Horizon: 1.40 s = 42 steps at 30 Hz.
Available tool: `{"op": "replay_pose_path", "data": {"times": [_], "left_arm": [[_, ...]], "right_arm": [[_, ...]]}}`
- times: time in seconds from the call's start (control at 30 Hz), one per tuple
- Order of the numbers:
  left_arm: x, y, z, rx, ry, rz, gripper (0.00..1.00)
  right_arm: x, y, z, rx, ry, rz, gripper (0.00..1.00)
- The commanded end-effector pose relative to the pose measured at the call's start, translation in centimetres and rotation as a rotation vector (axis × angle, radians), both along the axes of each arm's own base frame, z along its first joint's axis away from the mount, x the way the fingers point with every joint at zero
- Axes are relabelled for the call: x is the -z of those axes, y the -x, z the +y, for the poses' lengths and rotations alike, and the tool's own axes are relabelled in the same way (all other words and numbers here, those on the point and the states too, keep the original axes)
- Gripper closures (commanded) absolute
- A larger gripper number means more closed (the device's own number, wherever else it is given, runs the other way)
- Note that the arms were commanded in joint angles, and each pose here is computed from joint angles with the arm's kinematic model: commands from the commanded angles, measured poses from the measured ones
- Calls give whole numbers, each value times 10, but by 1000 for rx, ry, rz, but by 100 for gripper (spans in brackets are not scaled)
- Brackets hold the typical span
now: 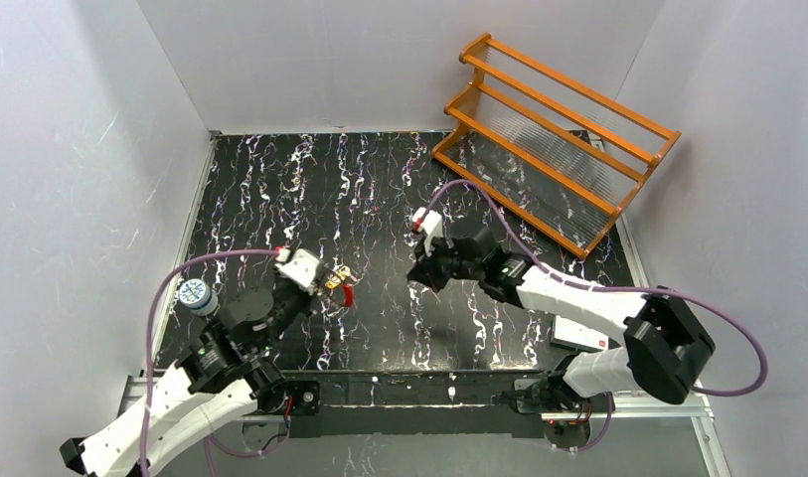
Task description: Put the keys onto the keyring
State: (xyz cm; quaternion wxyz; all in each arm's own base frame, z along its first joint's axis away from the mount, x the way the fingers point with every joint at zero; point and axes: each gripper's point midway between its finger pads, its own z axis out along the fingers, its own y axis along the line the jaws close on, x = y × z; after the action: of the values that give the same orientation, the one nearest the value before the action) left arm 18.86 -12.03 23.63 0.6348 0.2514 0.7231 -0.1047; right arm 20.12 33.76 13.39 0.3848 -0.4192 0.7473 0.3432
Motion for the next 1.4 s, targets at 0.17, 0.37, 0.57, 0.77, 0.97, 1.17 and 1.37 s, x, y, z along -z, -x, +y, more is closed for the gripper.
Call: {"op": "replay_pose_path", "data": {"times": [0.17,0.37,0.57,0.77,0.97,1.17,1.37], "left_arm": [[28,-8,-84,317,-14,-72,100],[42,2,-117,502,-22,-125,100],[45,7,-126,535,37,-84,100],[51,10,-123,511,104,-58,100],[57,13,-121,506,127,-39,100],[60,14,-121,502,151,-15,100],[62,15,-122,499,168,1,100]], "right_arm": [[-50,-2,-17,-25,-97,106,99],[-59,18,-7,-185,-106,159,99],[-58,28,-1,-280,-114,174,99],[-55,38,6,-348,-126,192,99],[-66,45,10,-415,-157,177,99],[-73,48,14,-440,-169,156,99],[-77,43,23,-417,-174,131,99]]}}
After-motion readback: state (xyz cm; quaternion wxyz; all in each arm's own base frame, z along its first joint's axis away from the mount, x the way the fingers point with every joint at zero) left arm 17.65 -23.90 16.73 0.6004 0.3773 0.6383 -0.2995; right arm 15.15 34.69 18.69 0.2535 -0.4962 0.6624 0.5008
